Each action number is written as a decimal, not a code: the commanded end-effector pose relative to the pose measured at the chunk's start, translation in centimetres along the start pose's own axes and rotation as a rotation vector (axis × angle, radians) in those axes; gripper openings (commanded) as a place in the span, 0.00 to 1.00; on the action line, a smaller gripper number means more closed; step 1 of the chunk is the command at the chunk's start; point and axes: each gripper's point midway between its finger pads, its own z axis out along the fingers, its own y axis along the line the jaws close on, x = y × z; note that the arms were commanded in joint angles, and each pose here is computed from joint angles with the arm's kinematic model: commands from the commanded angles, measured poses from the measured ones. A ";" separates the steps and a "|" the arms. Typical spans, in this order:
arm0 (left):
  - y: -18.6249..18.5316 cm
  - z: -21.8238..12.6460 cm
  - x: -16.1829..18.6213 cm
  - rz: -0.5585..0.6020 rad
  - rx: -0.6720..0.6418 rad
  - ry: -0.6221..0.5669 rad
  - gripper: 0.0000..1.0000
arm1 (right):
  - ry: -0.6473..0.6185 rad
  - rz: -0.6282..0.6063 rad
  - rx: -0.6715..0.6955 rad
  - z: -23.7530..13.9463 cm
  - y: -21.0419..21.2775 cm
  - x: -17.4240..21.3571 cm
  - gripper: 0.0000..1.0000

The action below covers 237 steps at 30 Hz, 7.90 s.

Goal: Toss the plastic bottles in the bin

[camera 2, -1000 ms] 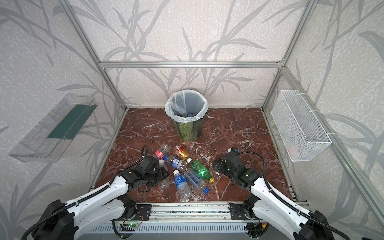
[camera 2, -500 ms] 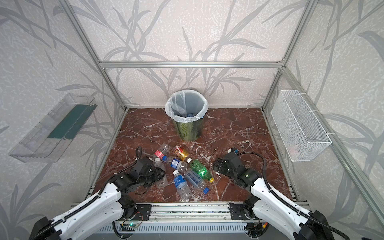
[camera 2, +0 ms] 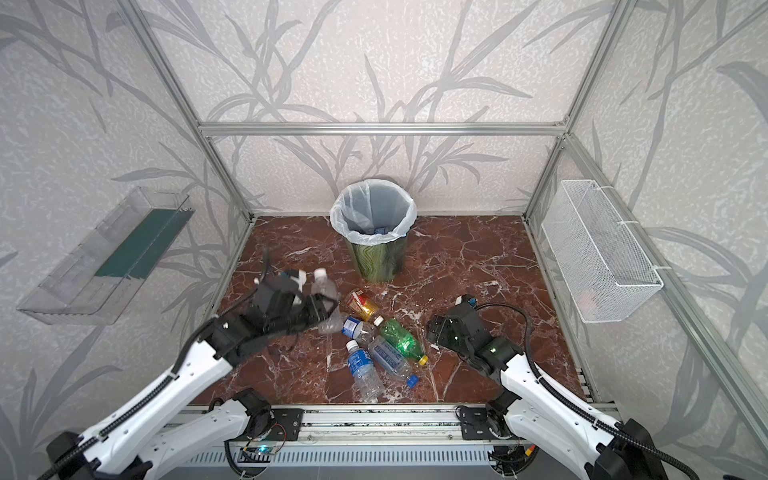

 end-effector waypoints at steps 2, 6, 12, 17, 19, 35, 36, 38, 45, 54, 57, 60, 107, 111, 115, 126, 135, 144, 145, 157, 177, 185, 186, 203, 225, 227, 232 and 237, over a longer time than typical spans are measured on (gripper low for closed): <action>-12.2 -3.2 -11.8 0.207 0.126 -0.204 0.63 | -0.048 -0.014 -0.020 -1.9 1.2 -2.1 0.87; -12.2 -1.5 -15.3 0.178 0.009 -0.154 0.85 | -0.067 -0.010 -0.017 -3.1 1.2 -3.0 0.88; -4.1 -1.6 -13.5 0.034 -0.096 -0.196 0.94 | -0.052 -0.001 -0.016 -2.9 0.8 -2.4 0.89; 3.0 -2.9 -7.6 -0.035 -0.183 -0.156 0.94 | -0.026 0.002 -0.008 -2.1 0.4 -1.8 0.89; 5.2 -2.8 -4.9 -0.059 -0.189 -0.124 0.93 | -0.014 0.003 -0.009 -1.8 0.3 -1.5 0.89; 12.7 -1.9 4.8 -0.171 -0.214 0.004 0.88 | 0.146 -0.165 -0.051 -0.9 2.8 2.2 0.85; 12.8 -1.8 4.9 -0.175 -0.210 0.006 0.88 | 0.157 -0.186 -0.049 -0.8 3.1 2.5 0.85; 12.9 -1.6 5.2 -0.186 -0.203 0.011 0.88 | 0.180 -0.233 -0.050 -0.4 3.8 3.1 0.84; 13.5 -0.8 6.3 -0.211 -0.193 0.040 0.88 | 0.252 -0.339 -0.020 1.0 5.5 4.6 0.86; 13.9 -1.0 6.6 -0.212 -0.196 0.028 0.87 | 0.294 -0.407 -0.009 2.5 6.9 5.6 0.90; 14.1 -0.9 6.8 -0.215 -0.201 0.035 0.87 | 0.310 -0.425 -0.002 2.9 7.1 6.0 0.91; 14.1 -0.7 7.0 -0.217 -0.199 0.044 0.86 | 0.325 -0.444 0.005 3.4 7.4 6.4 0.92; 15.0 0.9 7.9 -0.233 -0.216 0.087 0.83 | 0.251 -0.105 0.043 3.8 0.9 4.5 0.59; 15.0 1.1 7.9 -0.233 -0.217 0.094 0.83 | 0.157 -0.053 -0.096 2.1 2.8 2.6 0.58; 14.7 1.0 7.6 -0.227 -0.219 0.088 0.83 | 0.053 -0.030 -0.265 -1.5 7.6 -1.6 0.58; 11.0 -0.3 3.6 -0.189 -0.184 0.040 0.83 | -0.211 -0.025 -0.487 -9.4 27.6 -22.7 0.77; 12.5 -0.8 4.8 -0.189 -0.205 0.033 0.84 | -0.189 0.028 -0.313 -7.2 17.6 -17.1 1.00; 15.1 -0.1 7.1 -0.230 -0.233 0.050 0.84 | 0.016 0.097 -0.121 -2.7 3.9 -4.1 0.96; 15.1 -0.1 7.2 -0.231 -0.236 0.051 0.84 | 0.031 0.100 -0.115 -2.5 3.4 -3.3 0.96; 15.6 -0.2 7.9 -0.252 -0.244 0.065 0.84 | 0.124 0.079 -0.100 -0.7 1.7 0.7 0.95; 13.6 2.4 14.5 -0.267 -0.126 0.238 0.79 | 0.140 0.071 -0.088 0.3 1.2 2.3 0.95; 11.8 2.9 16.5 -0.243 -0.111 0.271 0.79 | 0.136 0.071 -0.085 0.3 1.2 2.2 0.94; 11.5 3.0 16.8 -0.239 -0.108 0.275 0.79 | 0.135 0.070 -0.082 0.4 1.1 2.2 0.95; 7.7 6.2 21.9 -0.153 -0.123 0.363 0.86 | 0.119 0.070 -0.077 0.3 0.9 2.0 0.95; 16.5 4.6 20.4 -0.167 -0.402 0.275 0.61 | 0.120 0.076 -0.064 0.8 0.4 2.2 0.94; 17.8 4.0 19.8 -0.189 -0.418 0.264 0.61 | 0.121 0.075 -0.062 0.8 0.4 2.2 0.94; 19.9 2.2 18.7 -0.232 -0.429 0.225 0.62 | 0.123 0.075 -0.059 0.9 0.4 2.2 0.94; 19.8 1.5 18.1 -0.283 -0.370 0.197 0.60 | 0.125 0.075 -0.058 1.0 0.5 2.2 0.94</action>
